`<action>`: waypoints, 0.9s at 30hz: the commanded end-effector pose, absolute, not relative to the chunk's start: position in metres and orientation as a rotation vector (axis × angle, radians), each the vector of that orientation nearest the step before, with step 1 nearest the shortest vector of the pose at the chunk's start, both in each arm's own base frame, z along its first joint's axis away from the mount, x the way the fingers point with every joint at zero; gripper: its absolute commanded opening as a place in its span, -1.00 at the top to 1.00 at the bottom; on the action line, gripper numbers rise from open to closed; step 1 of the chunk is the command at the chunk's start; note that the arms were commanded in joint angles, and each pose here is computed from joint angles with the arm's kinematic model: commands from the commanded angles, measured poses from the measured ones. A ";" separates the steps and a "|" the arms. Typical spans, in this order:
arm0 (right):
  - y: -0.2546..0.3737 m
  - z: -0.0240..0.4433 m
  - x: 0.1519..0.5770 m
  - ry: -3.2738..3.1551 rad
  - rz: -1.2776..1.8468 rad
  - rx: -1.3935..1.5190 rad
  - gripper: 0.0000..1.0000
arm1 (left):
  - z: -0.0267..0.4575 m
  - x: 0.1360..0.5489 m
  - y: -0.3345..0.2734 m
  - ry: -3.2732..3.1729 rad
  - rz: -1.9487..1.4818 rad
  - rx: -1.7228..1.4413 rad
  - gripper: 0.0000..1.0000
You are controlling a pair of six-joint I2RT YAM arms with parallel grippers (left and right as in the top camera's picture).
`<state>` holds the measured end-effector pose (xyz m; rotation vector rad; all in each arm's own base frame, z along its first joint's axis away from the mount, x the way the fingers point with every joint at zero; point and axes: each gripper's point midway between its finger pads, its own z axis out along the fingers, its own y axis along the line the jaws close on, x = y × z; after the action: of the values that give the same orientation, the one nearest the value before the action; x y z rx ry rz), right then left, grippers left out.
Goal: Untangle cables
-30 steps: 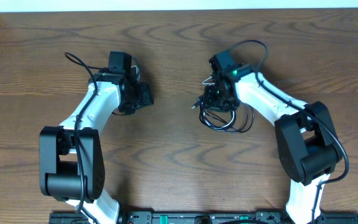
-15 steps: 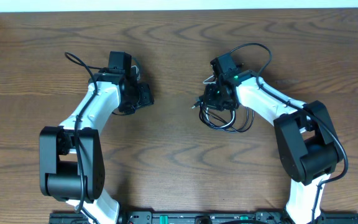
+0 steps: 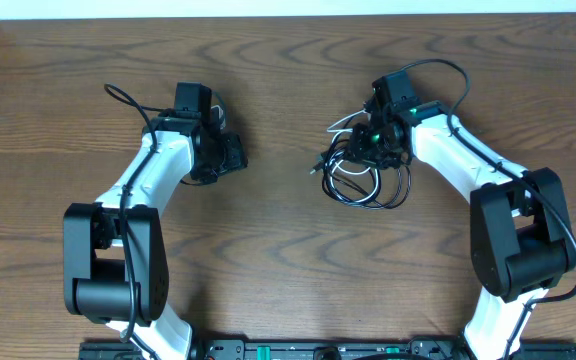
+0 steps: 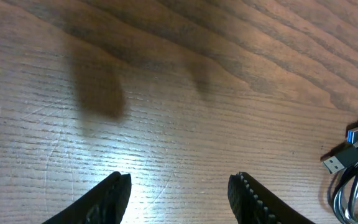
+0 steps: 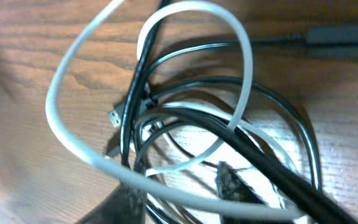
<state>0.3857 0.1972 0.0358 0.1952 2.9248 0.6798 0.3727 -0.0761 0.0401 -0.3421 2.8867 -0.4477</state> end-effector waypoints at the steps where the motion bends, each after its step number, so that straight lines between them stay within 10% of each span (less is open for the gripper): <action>1: 0.208 0.036 0.378 2.933 0.701 0.134 0.14 | 0.049 0.377 -0.074 2.861 -0.441 -0.326 -0.10; 12: 0.216 0.028 0.380 2.889 0.451 0.254 0.14 | 0.049 0.377 -0.074 2.861 -0.441 -0.325 -0.10; 27: 0.223 0.016 0.384 2.829 0.409 0.325 0.88 | 0.050 0.377 -0.074 2.860 -0.441 -0.325 -0.11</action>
<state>0.3867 0.2273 0.0249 0.2935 2.8227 0.4473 0.3727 -0.0761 0.0401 -0.3421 2.8867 -0.4477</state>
